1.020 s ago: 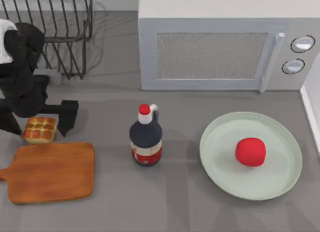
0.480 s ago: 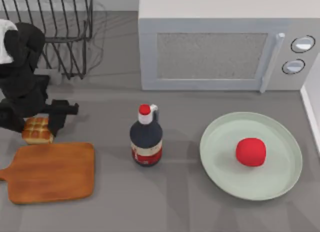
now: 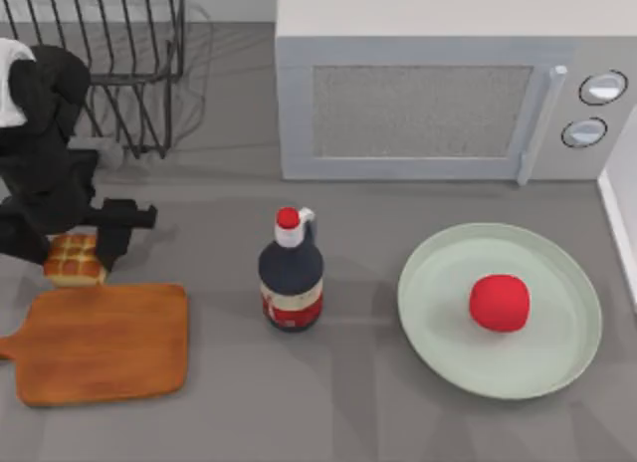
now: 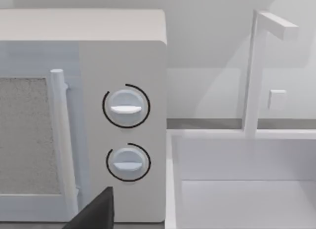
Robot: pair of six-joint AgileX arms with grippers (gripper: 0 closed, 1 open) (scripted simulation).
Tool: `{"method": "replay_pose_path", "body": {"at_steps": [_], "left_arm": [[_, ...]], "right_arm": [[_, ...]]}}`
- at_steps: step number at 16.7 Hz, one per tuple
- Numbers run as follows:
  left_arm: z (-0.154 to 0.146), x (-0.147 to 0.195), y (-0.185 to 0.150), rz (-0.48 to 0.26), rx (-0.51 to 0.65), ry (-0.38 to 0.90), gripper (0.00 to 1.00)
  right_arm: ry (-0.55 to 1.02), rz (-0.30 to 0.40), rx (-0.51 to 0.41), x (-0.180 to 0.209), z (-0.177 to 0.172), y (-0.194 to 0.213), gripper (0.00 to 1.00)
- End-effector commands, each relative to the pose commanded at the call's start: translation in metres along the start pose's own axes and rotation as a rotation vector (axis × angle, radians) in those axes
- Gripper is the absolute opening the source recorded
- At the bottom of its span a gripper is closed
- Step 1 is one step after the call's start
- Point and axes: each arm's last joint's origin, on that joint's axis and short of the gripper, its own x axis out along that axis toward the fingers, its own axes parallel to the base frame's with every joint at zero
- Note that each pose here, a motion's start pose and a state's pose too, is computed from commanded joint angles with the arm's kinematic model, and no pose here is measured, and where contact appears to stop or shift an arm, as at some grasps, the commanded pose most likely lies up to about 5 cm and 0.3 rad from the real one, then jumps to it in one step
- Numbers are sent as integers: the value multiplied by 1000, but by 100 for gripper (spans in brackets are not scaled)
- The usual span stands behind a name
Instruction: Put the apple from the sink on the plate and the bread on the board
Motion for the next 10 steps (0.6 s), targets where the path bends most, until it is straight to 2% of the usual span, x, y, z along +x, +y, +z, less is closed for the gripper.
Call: {"method": "replay_pose_path", "body": {"at_steps": [5,10], "left_arm": [[4,-28,0,0,2,-23,0],[5,-82,0,0,-1,-22,0]], "right_arm": [[0,0,0,0,0,0,100],[0,0,0,0,0,0,100]]}}
